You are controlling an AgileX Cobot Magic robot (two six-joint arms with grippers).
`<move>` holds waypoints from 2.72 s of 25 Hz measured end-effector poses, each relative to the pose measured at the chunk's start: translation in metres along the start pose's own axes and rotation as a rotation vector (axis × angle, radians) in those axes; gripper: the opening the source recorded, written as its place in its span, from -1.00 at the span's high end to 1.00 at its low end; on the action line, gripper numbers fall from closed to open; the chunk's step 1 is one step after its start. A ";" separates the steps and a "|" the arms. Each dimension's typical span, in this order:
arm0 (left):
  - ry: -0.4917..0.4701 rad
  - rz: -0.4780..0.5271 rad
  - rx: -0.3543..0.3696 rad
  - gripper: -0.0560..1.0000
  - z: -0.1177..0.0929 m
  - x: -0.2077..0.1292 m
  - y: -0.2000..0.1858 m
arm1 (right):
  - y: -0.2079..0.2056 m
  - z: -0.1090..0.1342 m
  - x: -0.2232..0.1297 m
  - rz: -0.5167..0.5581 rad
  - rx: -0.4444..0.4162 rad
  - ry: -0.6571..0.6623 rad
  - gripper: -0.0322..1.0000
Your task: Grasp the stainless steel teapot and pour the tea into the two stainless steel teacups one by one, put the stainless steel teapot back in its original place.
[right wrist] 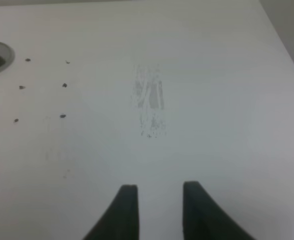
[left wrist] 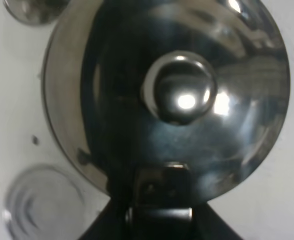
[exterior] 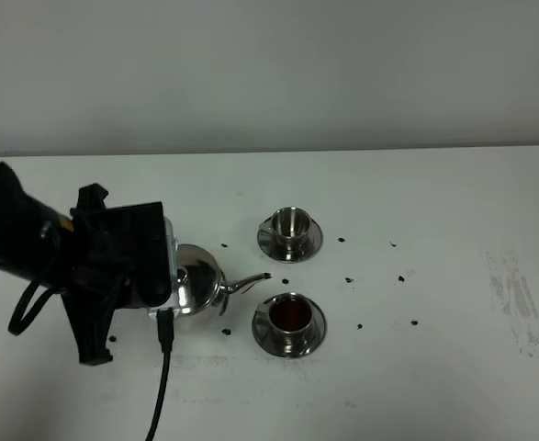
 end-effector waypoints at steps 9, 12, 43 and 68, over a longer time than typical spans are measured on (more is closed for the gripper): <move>-0.151 -0.011 -0.035 0.48 -0.020 -0.025 0.034 | 0.000 0.000 0.000 0.000 0.000 0.000 0.53; -0.187 0.004 -0.065 0.48 -0.022 -0.028 0.046 | 0.000 0.000 0.000 0.000 0.000 0.000 0.53; -0.080 -0.049 0.037 0.48 0.071 0.014 0.015 | 0.000 0.000 0.000 0.000 0.000 0.000 0.53; 0.167 0.058 -0.008 0.48 0.183 0.057 0.089 | 0.000 0.000 0.000 0.000 0.000 0.000 0.53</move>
Point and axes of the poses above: a point on each arm's last joint axis where the gripper is mounted, y pointing out along that axis toward the gripper, z along the wrist's bending axis when the last joint is at zero, x = y × z, the point moved 5 cm from there along y, pointing out along that axis toward the gripper, and after that the axes turned 14 degrees about -y, right-handed, at the moved point
